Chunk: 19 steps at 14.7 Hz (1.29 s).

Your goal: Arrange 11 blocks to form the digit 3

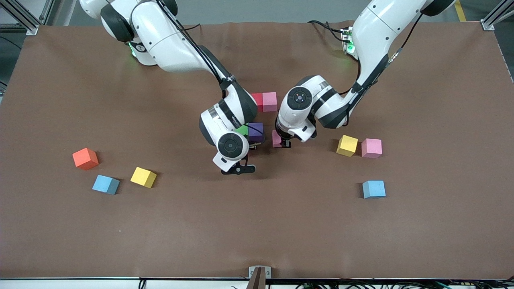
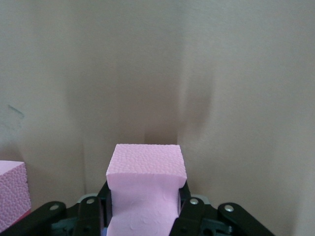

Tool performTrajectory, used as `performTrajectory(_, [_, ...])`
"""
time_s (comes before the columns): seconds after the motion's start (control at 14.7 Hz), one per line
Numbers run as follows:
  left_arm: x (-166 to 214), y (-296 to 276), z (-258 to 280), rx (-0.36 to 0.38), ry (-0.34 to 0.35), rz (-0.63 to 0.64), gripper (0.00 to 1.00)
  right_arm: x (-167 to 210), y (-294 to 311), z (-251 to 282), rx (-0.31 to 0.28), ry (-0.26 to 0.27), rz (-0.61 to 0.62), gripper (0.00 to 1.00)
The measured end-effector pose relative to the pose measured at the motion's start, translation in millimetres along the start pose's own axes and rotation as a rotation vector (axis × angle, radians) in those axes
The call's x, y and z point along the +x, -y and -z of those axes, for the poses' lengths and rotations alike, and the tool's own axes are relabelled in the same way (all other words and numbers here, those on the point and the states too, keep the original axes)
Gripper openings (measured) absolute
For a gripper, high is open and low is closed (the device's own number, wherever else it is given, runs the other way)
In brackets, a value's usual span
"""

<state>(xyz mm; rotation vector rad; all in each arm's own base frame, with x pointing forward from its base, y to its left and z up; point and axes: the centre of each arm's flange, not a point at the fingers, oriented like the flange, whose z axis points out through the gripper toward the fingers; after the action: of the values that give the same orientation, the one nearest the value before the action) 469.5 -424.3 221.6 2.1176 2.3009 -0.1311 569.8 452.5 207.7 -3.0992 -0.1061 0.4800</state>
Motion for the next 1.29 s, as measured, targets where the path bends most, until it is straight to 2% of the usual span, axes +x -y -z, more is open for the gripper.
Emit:
performTrajectory(0.47, [-5,15,-7,-0.031,0.032,0.07,0.52,0,0,0,-0.001,0.002,0.002,0.53])
performTrajectory(1.29, [-20,31,-8,-0.054,0.047,0.048,0.52,0,-1,0,-0.002,0.003,0.009,0.53])
